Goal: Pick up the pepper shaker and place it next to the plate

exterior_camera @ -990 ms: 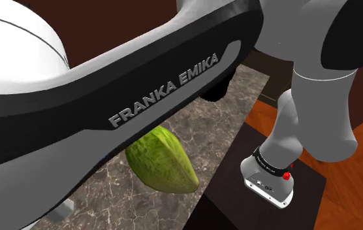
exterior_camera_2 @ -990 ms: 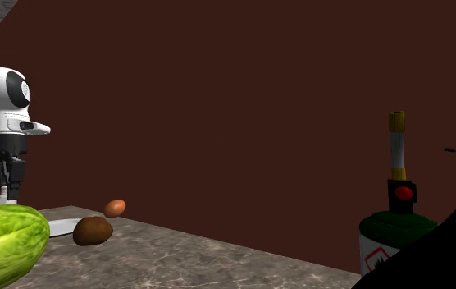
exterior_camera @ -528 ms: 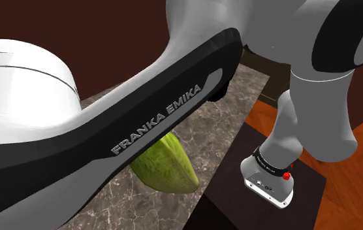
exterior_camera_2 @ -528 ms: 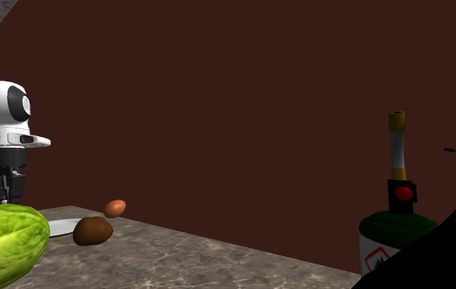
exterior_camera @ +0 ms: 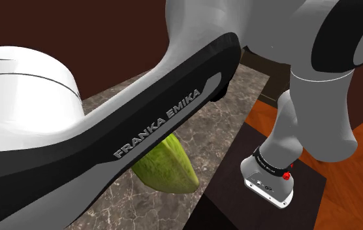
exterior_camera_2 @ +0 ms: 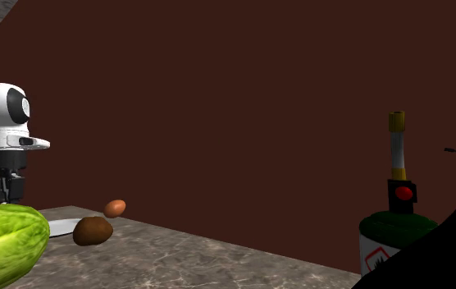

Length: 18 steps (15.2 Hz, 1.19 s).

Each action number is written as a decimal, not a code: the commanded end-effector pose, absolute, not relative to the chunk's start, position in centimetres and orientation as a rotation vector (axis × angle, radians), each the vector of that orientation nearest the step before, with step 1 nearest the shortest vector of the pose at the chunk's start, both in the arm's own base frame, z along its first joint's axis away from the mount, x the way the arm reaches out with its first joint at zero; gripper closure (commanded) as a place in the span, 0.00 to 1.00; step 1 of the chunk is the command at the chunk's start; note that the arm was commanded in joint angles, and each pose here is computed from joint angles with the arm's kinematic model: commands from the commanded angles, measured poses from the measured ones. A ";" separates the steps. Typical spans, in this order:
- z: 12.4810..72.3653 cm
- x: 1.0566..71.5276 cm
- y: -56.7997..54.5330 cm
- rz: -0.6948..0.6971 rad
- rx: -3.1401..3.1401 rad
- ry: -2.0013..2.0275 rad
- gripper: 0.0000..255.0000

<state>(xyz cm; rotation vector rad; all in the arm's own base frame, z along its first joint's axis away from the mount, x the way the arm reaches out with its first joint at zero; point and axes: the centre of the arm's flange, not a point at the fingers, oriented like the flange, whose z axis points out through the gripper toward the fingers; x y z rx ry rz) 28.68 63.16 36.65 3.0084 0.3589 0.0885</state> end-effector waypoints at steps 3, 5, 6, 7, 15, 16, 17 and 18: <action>36.7 28.7 63.2 0.089 3.009 0.359 0.00; 36.7 28.7 63.2 0.089 3.009 0.359 0.00; 36.7 28.7 63.2 0.089 3.009 0.359 0.00; 38.0 28.6 63.3 0.089 3.009 0.359 0.00; 41.6 28.3 63.7 0.089 3.009 0.359 0.00; 41.6 28.3 63.7 0.089 3.009 0.359 0.00; 41.6 28.3 63.7 0.089 3.009 0.359 0.00; 41.6 28.3 63.7 0.089 3.009 0.359 0.00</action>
